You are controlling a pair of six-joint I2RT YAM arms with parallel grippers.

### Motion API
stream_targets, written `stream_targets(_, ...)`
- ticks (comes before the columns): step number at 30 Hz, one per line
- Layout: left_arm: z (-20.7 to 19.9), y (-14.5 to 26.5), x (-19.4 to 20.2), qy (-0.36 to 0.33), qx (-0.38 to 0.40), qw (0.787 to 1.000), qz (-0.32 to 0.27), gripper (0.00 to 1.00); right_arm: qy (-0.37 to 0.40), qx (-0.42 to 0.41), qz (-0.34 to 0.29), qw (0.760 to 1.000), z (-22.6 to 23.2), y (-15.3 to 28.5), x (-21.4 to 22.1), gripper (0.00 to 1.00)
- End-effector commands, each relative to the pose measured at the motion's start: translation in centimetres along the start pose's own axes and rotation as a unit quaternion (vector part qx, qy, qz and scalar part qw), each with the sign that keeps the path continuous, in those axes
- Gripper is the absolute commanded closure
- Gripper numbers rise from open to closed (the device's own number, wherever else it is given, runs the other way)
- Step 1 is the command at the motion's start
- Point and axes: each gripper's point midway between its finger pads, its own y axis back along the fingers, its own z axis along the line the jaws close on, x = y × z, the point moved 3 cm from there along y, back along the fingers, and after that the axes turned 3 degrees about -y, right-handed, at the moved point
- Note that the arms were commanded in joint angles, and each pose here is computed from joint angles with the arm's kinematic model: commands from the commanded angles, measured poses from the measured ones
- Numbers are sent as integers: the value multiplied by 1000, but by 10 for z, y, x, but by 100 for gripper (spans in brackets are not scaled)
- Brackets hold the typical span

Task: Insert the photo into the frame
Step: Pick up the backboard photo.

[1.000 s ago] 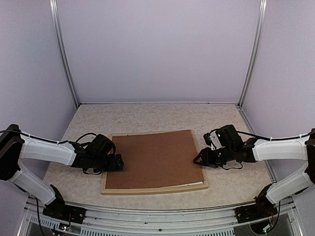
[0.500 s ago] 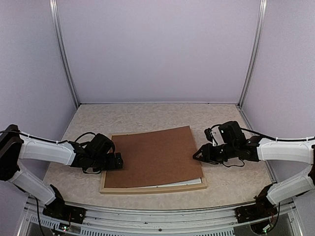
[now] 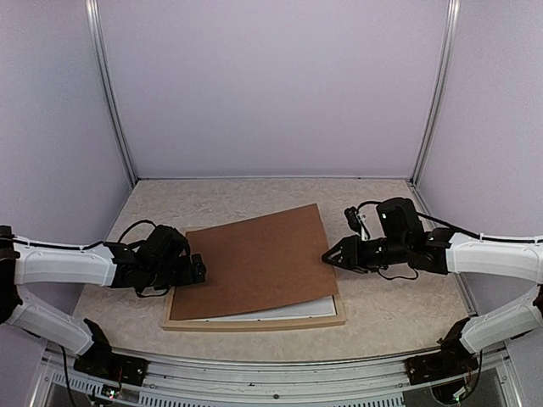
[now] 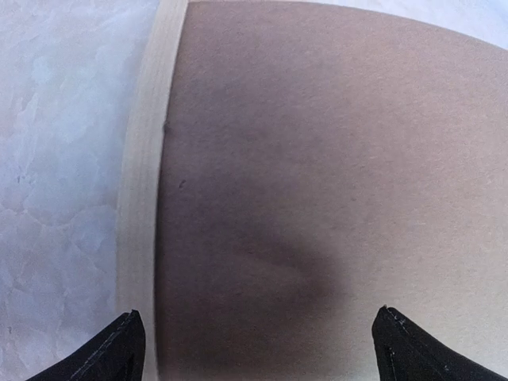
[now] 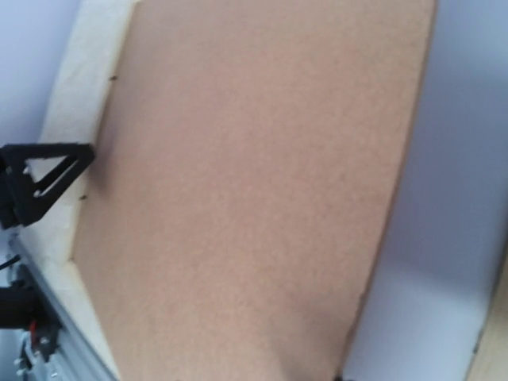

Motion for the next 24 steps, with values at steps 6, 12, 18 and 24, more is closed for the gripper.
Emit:
stream_targets(6,-8,12,-22,23,10,999,-48,1,33,-83,-10,996,47,3,-12,60)
stream_targets(12,-2,22,-32,32,-1,997,-74,1,33,-84,-8,996,48,1,-12,60)
stream_targets(18,5,41,-45,41,-6,993,-112,1,31,-83,-5,996,47,-2,-10,60)
stream_targets(24,-11,61,-50,3,34,989,-141,1,30,-84,-4,996,49,-3,-11,60)
